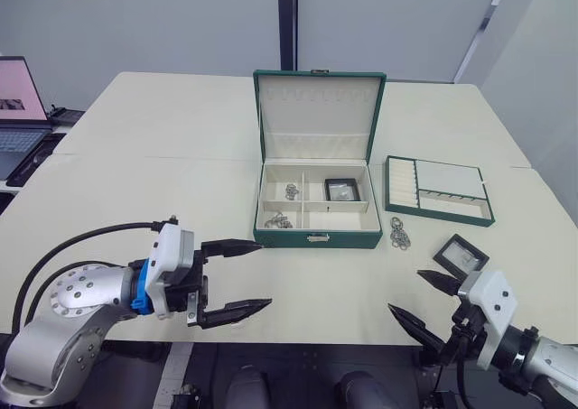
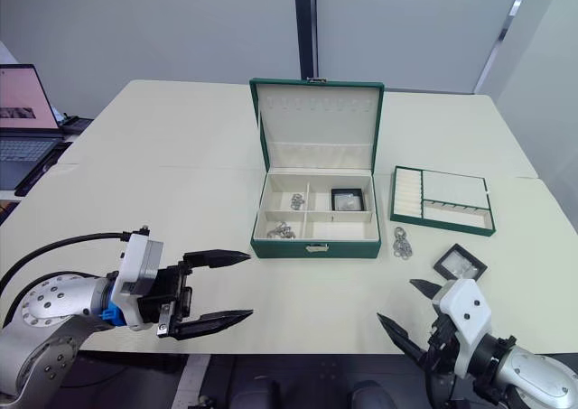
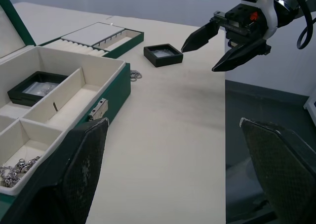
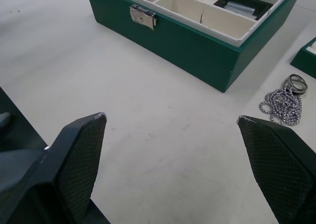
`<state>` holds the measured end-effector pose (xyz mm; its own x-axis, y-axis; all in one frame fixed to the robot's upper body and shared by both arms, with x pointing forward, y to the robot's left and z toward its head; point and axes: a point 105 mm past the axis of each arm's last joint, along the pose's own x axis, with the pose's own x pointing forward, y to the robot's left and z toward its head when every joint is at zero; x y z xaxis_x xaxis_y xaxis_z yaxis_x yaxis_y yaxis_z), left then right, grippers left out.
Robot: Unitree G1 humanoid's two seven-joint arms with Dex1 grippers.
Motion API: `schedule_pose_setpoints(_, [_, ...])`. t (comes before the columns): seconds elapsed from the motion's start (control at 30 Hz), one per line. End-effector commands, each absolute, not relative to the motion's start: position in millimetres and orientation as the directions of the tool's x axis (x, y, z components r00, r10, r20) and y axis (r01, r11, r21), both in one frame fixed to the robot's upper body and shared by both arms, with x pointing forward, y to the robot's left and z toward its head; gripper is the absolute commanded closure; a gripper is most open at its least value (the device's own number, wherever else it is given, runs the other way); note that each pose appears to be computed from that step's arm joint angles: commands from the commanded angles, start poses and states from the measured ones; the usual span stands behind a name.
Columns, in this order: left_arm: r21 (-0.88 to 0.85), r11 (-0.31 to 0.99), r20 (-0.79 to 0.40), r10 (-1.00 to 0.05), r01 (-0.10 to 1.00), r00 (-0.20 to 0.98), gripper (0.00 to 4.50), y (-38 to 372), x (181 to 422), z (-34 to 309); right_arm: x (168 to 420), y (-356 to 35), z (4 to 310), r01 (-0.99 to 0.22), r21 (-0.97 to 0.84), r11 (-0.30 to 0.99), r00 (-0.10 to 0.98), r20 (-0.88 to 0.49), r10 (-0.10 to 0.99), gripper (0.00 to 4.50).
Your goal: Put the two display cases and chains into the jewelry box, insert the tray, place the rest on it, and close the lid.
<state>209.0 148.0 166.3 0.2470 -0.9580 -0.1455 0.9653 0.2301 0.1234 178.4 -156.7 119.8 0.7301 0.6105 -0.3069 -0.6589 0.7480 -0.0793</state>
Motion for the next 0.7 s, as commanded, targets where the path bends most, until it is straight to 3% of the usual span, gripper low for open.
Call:
schedule_pose_setpoints(0.03, [0.142, 0.174, -0.134, -0.972, 0.975, 0.193, 0.06, 144, 205, 170, 175, -154, 127, -0.656, -0.097, 0.749, 0.738, -0.291, 0.609, 0.0])
schedule_pose_setpoints(0.3, [0.134, 0.153, -0.12, -0.978, 0.979, 0.17, 0.06, 139, 206, 163, 197, -208, 141, -0.526, -0.222, 0.821, 0.832, -0.335, 0.443, 0.0])
schedule_pose_setpoints(0.47, [0.139, 0.151, -0.117, -0.979, 0.979, 0.168, 0.06, 141, 204, 162, 210, -226, 153, -0.544, -0.322, 0.775, 0.818, -0.41, 0.403, 0.0])
schedule_pose_setpoints(0.7, [0.155, 0.154, -0.113, -0.979, 0.976, 0.172, 0.06, 146, 203, 162, 220, -227, 171, -0.643, -0.325, 0.694, 0.717, -0.574, 0.396, 0.0])
